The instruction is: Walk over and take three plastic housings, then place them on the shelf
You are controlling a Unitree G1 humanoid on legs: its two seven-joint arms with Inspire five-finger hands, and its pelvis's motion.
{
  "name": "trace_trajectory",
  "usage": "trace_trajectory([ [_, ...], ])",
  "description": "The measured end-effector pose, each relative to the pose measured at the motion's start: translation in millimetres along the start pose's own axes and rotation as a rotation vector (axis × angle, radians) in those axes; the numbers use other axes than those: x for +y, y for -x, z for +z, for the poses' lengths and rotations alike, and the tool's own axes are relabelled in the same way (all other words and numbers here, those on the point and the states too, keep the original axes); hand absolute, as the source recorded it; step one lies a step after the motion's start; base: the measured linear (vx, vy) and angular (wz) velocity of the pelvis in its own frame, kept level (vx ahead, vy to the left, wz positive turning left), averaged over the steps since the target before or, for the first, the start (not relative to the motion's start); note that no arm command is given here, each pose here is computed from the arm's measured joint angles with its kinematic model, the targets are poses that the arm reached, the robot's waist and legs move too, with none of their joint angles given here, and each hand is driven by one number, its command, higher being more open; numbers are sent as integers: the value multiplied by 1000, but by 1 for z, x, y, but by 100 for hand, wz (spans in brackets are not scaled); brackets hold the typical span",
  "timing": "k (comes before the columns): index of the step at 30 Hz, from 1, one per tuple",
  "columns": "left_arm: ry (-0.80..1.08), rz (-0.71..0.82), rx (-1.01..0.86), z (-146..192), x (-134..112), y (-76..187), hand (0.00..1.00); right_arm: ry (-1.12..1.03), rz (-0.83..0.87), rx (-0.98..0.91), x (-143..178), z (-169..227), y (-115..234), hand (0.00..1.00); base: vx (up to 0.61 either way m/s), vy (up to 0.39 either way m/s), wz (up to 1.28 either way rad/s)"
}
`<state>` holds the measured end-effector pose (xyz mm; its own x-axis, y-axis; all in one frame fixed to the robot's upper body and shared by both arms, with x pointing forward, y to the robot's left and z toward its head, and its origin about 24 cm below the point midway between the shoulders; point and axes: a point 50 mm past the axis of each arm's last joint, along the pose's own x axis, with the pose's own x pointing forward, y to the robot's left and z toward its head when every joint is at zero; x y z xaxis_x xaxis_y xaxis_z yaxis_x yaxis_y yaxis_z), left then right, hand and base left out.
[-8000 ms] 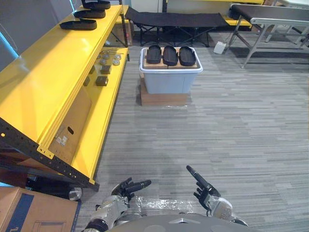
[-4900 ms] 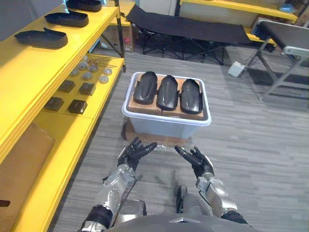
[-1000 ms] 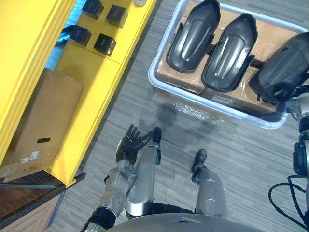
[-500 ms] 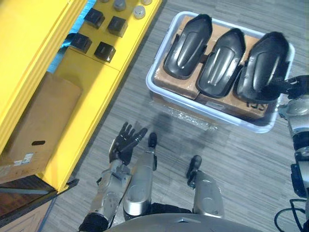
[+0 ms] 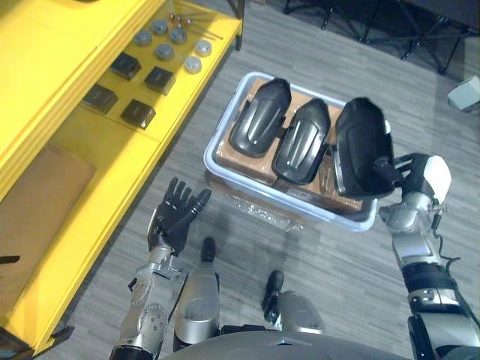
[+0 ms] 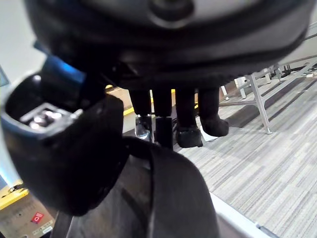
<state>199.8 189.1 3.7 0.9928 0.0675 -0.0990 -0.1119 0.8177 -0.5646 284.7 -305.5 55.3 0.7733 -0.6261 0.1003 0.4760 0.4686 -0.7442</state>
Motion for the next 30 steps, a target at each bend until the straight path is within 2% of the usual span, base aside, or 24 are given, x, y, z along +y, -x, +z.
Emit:
trace_trajectory([
  [8, -26, -111, 34, 3, -22, -13, 100, 46, -4, -71, 3, 0, 6, 0, 17, 20, -13],
  [11, -111, -248, 145, -9, -40, -22, 100, 55, -17, -150, 3, 13, 7, 0, -24, 30, -23],
  [13, -161, -352, 302, -27, -52, -33, 100, 22, -8, -242, 5, 30, 9, 0, -38, 34, -28],
  [15, -192, -394, 434, -45, -56, -38, 100, 19, 20, -305, 11, 43, 11, 0, -21, 21, -32],
  [17, -221, -396, 537, -61, -56, -43, 100, 35, 44, -366, 15, 52, 13, 0, -39, 25, -34],
  [22, -230, -325, 660, -71, -42, -49, 100, 87, 83, -389, 22, 50, 17, 0, -56, 13, -16],
  [27, -94, -248, 851, -91, -31, -40, 100, 111, 156, -416, 35, 49, 24, 0, -87, 20, -6],
  [29, -47, -239, 879, -96, -31, -37, 100, 115, 179, -435, 40, 50, 27, 0, -68, 31, -4],
  [30, 33, -236, 882, -98, -36, -36, 100, 118, 192, -447, 42, 50, 29, 0, -66, 28, 3],
])
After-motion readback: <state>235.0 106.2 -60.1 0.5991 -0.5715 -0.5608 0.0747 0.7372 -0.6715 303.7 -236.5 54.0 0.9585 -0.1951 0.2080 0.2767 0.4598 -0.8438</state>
